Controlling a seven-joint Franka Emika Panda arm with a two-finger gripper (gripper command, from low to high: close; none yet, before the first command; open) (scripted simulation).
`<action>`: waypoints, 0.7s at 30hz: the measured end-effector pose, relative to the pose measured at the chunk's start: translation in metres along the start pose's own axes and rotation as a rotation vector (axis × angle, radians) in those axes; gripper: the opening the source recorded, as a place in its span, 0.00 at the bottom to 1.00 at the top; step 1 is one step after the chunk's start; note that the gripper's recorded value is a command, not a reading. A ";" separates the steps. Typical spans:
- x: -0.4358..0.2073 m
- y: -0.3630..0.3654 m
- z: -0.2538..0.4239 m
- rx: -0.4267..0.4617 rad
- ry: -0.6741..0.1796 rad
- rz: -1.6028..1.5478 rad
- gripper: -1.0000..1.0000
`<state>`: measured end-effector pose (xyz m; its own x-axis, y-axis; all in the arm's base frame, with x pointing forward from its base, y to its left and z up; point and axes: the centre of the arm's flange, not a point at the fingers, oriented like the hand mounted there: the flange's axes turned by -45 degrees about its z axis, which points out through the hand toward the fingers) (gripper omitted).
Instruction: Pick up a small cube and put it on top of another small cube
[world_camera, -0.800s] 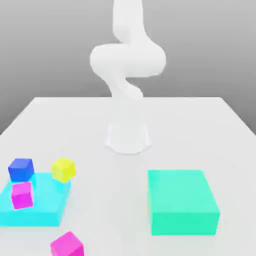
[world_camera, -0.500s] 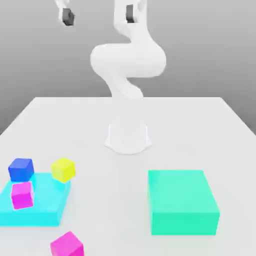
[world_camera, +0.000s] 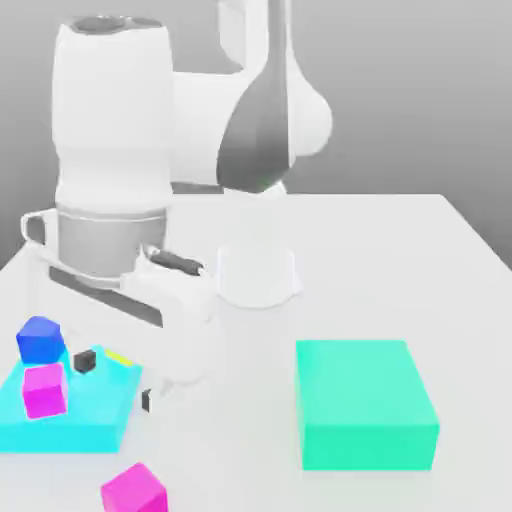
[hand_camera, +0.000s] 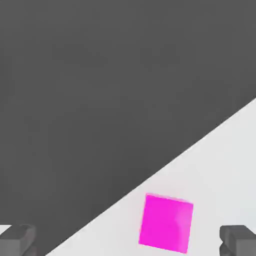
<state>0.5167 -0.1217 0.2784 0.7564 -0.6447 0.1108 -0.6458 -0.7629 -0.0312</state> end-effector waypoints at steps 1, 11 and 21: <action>-0.002 0.004 0.018 -0.009 -0.024 0.024 0.50; -0.018 0.024 0.139 -0.037 -0.108 0.112 0.00; -0.010 0.030 0.080 -0.040 -0.107 0.125 0.00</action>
<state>0.4983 -0.1418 0.1968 0.6751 -0.7378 0.0021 -0.7378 -0.6751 0.0020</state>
